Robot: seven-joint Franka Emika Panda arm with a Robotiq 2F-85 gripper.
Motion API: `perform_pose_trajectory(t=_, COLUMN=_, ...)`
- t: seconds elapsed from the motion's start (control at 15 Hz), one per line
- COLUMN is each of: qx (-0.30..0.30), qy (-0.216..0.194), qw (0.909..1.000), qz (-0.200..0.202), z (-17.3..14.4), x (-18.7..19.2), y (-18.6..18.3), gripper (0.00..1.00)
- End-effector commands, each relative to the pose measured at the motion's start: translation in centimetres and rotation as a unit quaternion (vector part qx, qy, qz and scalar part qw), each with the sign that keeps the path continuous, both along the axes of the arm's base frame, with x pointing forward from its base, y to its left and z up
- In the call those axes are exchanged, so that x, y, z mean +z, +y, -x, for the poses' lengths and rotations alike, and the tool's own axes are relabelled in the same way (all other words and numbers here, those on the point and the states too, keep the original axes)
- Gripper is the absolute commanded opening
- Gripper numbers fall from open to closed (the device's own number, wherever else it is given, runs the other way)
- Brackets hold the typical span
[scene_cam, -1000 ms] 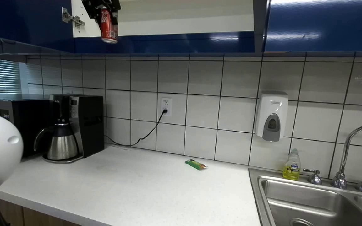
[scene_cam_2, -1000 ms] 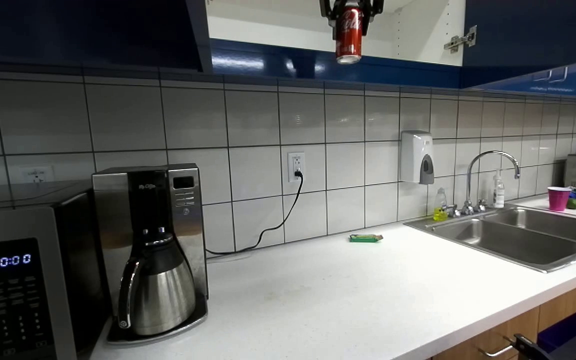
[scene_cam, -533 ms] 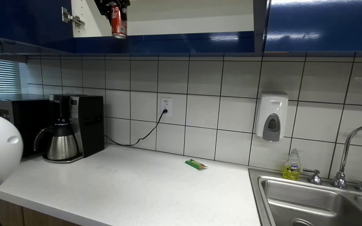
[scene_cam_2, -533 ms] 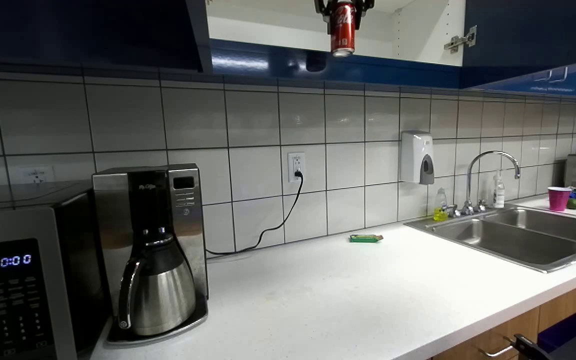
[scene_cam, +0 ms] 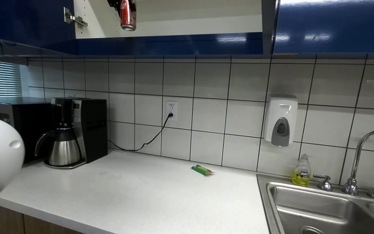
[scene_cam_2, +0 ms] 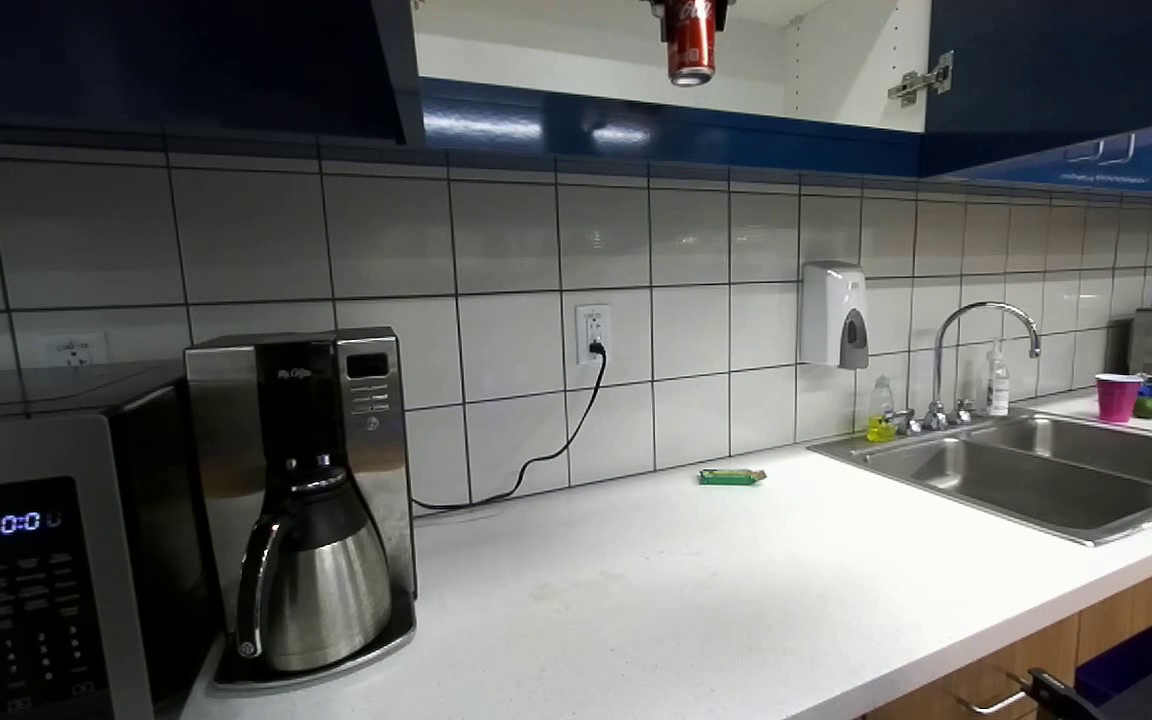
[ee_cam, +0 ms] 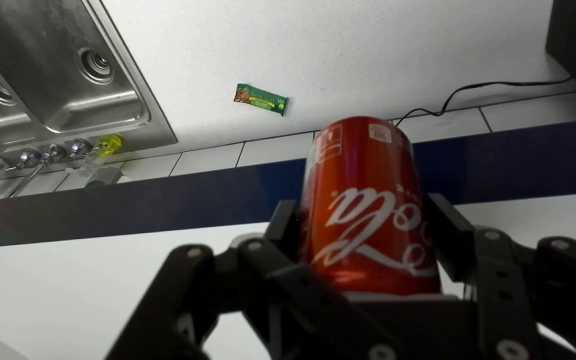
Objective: Put the red can inside the open cabinet
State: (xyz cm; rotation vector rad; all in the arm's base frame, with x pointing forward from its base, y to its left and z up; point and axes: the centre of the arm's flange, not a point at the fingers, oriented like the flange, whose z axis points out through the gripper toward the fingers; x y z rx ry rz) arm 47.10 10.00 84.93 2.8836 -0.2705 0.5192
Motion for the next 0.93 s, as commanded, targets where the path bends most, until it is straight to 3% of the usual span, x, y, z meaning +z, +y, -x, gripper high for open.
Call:
perform_pose_trajectory(t=0.0, qx=-0.003, qy=-0.005, qw=1.0000, qz=0.005, z=-1.8, x=3.7, y=0.2, gripper=0.42)
perform_pose_trajectory(t=0.87, qx=-0.036, qy=-0.015, qw=0.9992, qz=-0.003, z=-7.4, x=2.5, y=-3.2, gripper=0.42)
